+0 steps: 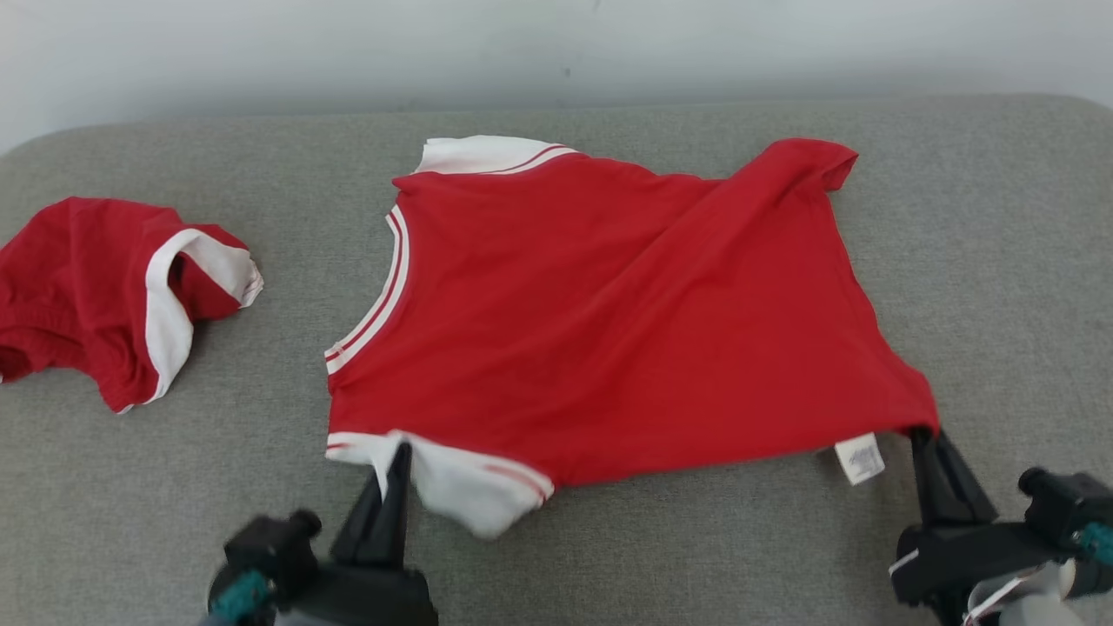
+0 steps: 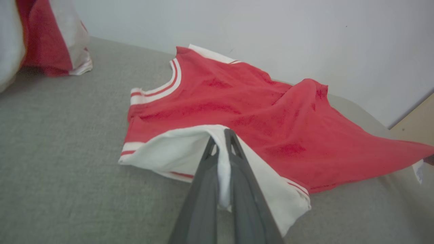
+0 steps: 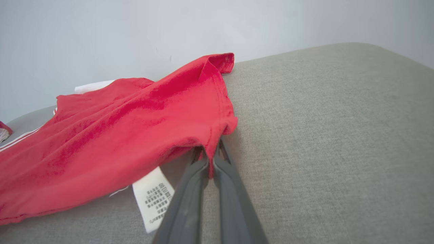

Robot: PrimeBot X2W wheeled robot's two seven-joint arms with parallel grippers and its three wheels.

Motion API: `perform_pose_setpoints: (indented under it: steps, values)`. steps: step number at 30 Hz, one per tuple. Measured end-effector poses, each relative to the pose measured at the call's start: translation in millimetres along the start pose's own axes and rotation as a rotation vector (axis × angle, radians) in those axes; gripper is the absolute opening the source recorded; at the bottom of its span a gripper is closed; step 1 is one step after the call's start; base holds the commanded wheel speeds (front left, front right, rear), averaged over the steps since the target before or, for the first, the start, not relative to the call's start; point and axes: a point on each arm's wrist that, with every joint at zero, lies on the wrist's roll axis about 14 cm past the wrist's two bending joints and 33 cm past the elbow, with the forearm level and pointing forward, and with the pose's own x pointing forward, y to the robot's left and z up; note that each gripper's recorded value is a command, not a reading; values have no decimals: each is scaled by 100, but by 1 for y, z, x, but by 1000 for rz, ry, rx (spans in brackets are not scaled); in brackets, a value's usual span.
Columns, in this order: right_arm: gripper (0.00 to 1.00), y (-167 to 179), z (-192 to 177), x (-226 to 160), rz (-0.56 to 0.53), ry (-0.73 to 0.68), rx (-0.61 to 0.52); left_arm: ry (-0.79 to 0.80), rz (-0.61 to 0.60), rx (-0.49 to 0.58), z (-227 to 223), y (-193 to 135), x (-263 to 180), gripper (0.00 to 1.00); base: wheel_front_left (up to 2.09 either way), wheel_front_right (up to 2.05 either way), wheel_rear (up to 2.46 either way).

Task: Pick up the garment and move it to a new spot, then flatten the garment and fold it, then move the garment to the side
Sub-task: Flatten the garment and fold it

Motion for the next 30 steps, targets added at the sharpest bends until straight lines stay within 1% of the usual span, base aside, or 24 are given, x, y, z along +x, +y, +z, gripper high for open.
perform_pose_setpoints:
  steps: [5, 8, 11, 12, 14, 15, 17, 19, 20, 21, 25, 28, 30]
  values:
    - [0, 4, 41, 16, 62, -95, -63, -163, -99, 68, 59, -21, 38, 0, 0, 0, 0]
    - [0, 8, 67, 35, 90, -152, -38, -231, -168, 153, 93, -30, 68, 0, 0, 0, 0]
    - [0, 10, 103, 59, 128, -215, -76, -335, -245, 208, 148, -49, 104, 0, 0, 0, 0]
    - [0, 10, 129, 77, 143, -257, -82, -396, -290, 242, 184, -63, 126, 0, 0, 0, 0]
    - [0, 10, 155, 96, 155, -294, -92, -440, -325, 265, 214, -76, 146, 0, 0, 0, 0]
    - [0, 9, 168, 106, 159, -310, -99, -449, -334, 282, 226, -80, 158, 0, 0, 0, 0]
    - [0, 6, 195, 125, 161, -356, -48, -464, -341, 290, 245, -84, 180, 0, 0, 0, 0]
    - [0, 5, 218, 144, 168, -381, -53, -468, -332, 211, 260, -83, 204, 0, 0, 0, 0]
    - [0, 3, 229, 153, 166, -390, -53, -469, -332, 221, 266, -84, 215, 0, 0, 0, 0]
    - [0, 2, 241, 162, 168, -404, -63, -473, -337, 275, 273, -88, 226, 0, 0, 0, 0]
    - [0, 11, 282, 196, 194, -461, -122, -521, -351, 398, 303, -103, 260, 0, 0, 0, 0]
    - [0, 10, 303, 218, 185, -482, -133, -525, -332, 444, 314, -103, 285, 0, 0, 0, 0]
    - [0, 7, 315, 231, 170, -493, -145, -533, -316, 448, 323, -101, 299, 0, 0, 0, 0]
